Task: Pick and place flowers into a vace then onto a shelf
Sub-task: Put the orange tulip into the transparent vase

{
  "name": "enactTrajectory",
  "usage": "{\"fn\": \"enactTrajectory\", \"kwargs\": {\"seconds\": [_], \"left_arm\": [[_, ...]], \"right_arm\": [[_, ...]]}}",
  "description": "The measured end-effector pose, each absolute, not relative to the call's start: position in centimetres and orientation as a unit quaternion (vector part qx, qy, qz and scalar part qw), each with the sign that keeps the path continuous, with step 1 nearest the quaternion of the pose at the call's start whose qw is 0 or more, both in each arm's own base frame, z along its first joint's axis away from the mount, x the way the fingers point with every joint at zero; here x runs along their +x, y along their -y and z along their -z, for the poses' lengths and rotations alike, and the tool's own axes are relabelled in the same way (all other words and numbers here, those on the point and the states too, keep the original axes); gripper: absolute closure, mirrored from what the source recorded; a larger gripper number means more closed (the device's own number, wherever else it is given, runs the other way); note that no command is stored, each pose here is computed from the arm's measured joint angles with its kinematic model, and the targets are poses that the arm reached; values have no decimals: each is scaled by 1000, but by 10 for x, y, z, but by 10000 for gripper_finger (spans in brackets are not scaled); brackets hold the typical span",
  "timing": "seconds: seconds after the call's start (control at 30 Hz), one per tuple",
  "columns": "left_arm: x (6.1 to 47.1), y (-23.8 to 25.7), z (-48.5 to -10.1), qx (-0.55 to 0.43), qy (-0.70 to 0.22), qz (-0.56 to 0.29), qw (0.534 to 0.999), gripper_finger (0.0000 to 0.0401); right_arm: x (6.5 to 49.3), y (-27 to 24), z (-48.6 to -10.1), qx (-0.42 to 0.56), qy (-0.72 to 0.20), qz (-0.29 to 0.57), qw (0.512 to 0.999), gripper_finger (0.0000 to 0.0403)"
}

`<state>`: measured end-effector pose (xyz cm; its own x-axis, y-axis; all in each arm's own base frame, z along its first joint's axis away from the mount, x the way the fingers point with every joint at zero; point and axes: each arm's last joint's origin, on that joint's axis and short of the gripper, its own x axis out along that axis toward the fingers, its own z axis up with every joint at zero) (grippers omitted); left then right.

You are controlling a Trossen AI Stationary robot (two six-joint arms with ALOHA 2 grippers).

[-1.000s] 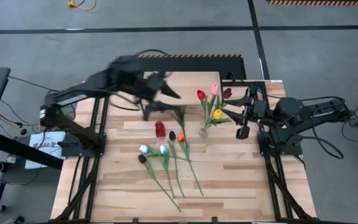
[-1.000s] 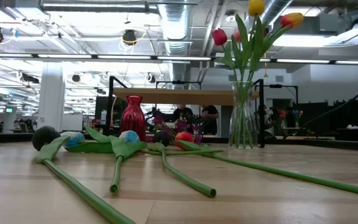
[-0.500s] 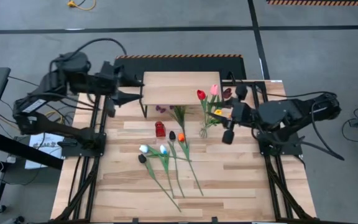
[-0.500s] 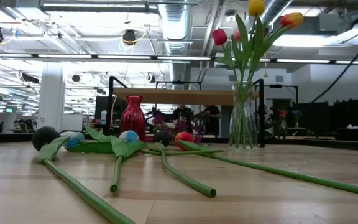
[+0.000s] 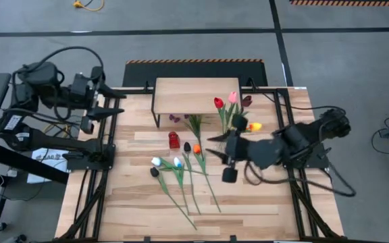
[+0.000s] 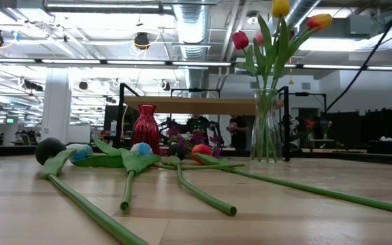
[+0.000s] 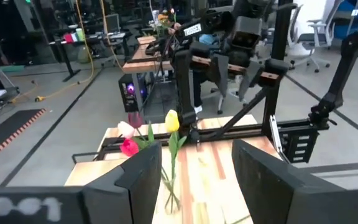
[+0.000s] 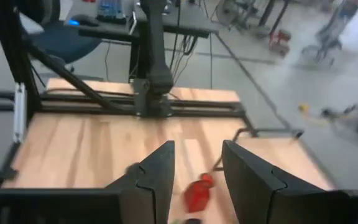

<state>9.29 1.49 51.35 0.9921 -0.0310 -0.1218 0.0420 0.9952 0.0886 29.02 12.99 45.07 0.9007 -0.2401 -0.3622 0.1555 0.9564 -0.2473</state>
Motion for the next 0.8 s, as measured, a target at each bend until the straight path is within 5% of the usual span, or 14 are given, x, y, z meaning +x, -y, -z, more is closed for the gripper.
{"fn": "enactTrajectory", "kwargs": {"seconds": [0.27, 0.8], "left_arm": [[69, -10, -508, 43, -78, -5, 996, 214], [52, -7, -501, 39, -108, -12, 993, 214]], "right_arm": [[326, -153, -421, -18, -212, 117, 970, 278], [375, -211, -355, -25, -220, 91, 971, 278]]}}
